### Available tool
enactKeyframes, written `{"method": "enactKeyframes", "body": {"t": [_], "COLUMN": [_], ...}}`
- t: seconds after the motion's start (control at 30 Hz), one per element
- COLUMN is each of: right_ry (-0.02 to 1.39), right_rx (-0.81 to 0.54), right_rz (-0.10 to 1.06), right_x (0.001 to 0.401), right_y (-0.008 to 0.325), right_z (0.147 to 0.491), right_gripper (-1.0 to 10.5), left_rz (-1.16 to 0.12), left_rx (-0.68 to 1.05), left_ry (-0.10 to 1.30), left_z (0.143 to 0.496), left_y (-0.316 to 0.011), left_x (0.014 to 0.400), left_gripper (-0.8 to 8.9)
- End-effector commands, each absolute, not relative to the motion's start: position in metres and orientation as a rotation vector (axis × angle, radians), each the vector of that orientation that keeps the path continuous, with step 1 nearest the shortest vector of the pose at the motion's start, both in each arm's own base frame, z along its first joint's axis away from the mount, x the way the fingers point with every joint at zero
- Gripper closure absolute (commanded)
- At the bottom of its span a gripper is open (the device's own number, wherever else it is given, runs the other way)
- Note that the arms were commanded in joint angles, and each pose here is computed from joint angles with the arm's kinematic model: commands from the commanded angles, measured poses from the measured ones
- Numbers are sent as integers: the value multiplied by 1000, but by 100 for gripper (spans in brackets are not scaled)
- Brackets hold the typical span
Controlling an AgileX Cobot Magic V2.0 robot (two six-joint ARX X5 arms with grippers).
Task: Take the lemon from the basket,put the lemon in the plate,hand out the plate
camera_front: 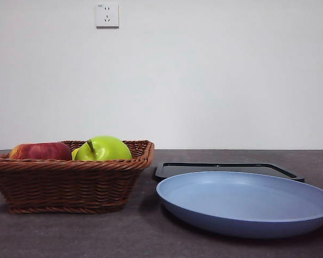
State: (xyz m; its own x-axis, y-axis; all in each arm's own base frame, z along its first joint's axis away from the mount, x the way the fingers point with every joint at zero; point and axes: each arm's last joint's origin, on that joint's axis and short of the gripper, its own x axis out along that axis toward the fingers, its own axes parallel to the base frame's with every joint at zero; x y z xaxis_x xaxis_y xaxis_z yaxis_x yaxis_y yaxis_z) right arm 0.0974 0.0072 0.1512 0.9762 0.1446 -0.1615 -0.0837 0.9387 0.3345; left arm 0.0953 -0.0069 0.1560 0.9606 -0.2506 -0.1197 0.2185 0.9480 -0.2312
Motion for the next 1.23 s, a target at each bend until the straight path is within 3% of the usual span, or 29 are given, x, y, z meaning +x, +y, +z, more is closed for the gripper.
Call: {"method": "enactKeyframes", "body": {"t": [0.03, 0.3, 0.6, 0.9, 1.23], "right_ry": [168, 200, 354, 484, 807], "right_rx": [468, 482, 442, 331, 233], "right_rz": [113, 187, 192, 209, 330], "right_x": [98, 96, 99, 123, 154], "right_y": [7, 9, 10, 12, 16], "right_z": [153, 168, 210, 249, 265], "right_gripper": [943, 943, 943, 943, 943], "left_rz": [-303, -335, -327, -517, -535], "left_rx": [-349, -467, -462, -342, -284], "left_ry": [167, 183, 229, 299, 584], "left_z": [154, 163, 211, 264, 292], "left_y": [-9, -10, -10, -15, -20], "left_x": [95, 94, 99, 129, 163], "left_gripper": [805, 807, 807, 807, 807]}}
